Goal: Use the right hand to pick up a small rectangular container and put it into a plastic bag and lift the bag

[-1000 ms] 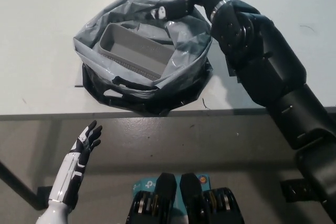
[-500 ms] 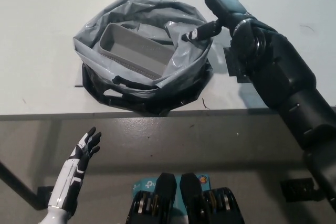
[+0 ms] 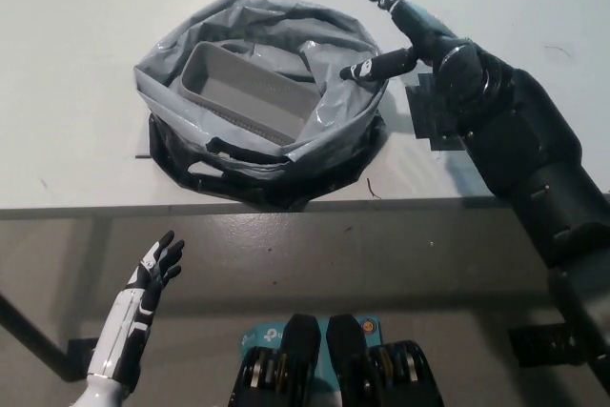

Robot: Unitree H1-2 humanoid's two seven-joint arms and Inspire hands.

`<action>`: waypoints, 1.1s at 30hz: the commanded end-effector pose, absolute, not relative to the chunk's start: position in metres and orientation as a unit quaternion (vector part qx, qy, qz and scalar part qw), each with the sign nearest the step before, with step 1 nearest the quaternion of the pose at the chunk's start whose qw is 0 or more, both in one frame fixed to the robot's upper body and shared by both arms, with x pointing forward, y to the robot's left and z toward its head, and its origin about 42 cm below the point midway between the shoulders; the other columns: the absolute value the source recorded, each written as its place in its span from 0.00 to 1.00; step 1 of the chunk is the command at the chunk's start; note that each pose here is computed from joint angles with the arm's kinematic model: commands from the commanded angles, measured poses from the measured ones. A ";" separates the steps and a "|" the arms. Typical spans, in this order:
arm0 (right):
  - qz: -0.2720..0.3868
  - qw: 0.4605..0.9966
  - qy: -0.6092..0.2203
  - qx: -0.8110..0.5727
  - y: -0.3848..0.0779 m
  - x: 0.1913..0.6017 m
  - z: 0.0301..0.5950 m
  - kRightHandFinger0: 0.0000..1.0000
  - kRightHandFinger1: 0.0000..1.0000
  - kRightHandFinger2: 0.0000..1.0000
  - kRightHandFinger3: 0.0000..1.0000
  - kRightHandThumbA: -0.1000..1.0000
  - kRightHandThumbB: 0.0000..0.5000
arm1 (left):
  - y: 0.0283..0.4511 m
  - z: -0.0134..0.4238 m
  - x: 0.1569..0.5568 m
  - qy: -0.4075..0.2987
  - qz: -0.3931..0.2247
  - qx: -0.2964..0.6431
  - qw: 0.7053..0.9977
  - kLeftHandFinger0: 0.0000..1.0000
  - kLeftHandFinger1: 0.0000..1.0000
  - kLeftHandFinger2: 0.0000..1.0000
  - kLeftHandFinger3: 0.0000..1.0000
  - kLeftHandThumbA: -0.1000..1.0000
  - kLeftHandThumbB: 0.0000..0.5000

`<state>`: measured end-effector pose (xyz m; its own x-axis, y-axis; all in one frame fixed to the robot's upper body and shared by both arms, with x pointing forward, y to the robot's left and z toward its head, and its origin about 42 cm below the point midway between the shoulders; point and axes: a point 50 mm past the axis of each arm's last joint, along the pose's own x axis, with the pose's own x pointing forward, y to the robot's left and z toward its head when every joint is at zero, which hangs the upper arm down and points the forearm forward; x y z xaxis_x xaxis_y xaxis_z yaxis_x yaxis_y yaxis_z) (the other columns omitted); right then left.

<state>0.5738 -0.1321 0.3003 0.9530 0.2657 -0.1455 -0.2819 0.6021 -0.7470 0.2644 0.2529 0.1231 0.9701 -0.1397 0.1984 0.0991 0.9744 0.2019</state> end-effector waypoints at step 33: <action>0.210 0.961 0.118 0.136 -0.112 0.591 0.370 0.00 0.02 0.48 0.67 0.49 0.28 | 0.252 0.142 0.278 -0.142 -0.075 0.104 0.981 1.00 1.00 1.00 1.00 1.00 0.42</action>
<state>0.5804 -0.1294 0.2851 0.8400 0.4277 -0.3337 -0.3620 0.9001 0.2425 0.2727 0.2511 0.1298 0.9638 -0.1476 0.2219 0.1016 0.9732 0.2062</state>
